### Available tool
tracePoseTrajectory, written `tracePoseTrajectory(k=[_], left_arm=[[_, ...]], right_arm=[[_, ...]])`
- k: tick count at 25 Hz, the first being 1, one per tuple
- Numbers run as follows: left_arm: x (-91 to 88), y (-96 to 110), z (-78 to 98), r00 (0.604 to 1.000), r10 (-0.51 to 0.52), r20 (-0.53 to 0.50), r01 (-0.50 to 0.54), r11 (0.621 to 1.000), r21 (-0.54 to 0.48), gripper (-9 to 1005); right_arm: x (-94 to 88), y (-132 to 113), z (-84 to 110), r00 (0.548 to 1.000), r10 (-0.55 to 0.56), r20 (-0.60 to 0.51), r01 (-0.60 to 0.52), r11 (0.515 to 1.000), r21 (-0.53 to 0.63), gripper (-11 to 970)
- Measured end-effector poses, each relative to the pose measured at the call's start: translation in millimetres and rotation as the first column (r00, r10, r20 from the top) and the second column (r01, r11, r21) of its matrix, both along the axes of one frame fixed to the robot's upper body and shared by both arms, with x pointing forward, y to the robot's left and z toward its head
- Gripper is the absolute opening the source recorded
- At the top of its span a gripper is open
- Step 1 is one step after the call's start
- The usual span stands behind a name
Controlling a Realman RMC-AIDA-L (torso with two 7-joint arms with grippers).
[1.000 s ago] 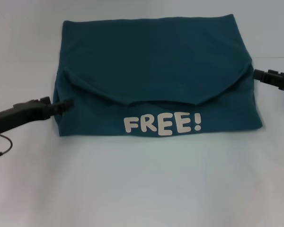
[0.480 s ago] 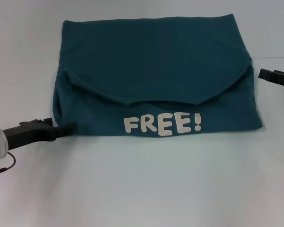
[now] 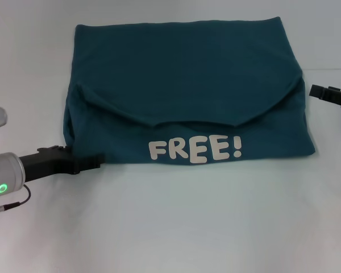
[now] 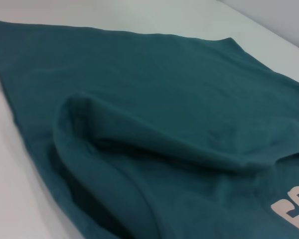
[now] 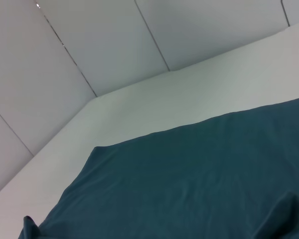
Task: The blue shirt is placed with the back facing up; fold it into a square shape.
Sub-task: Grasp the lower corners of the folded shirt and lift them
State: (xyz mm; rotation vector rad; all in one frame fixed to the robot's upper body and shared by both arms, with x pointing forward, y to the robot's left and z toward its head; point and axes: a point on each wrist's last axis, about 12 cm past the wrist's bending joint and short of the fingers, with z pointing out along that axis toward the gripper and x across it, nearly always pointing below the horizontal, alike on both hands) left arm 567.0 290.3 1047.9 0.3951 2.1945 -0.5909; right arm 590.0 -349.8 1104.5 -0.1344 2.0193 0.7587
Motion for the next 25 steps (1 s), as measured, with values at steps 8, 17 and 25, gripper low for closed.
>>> tracePoseTrajectory(k=[8, 17, 25], left_arm=[[0.8, 1, 0.5, 1.000, 0.009, 0.001, -0.009, 1.000, 0.003, 806], [2.3, 2, 1.6, 1.000, 0.015, 0.004, -0.015, 1.000, 0.004, 552], [6.4, 1, 4.6, 1.000, 0.020, 0.007, -0.020, 1.000, 0.002, 245]], right_arm=[[-2.0, -2, -1.3, 1.000, -0.006, -0.004, 0.006, 1.000, -0.001, 633], [-3.6, -5, -5.0, 1.000, -0.007, -0.023, 0.007, 1.000, -0.022, 633], [-6.5, -12, -11.1, 0.990, 0.007, -0.140, -0.020, 0.995, -0.095, 632]])
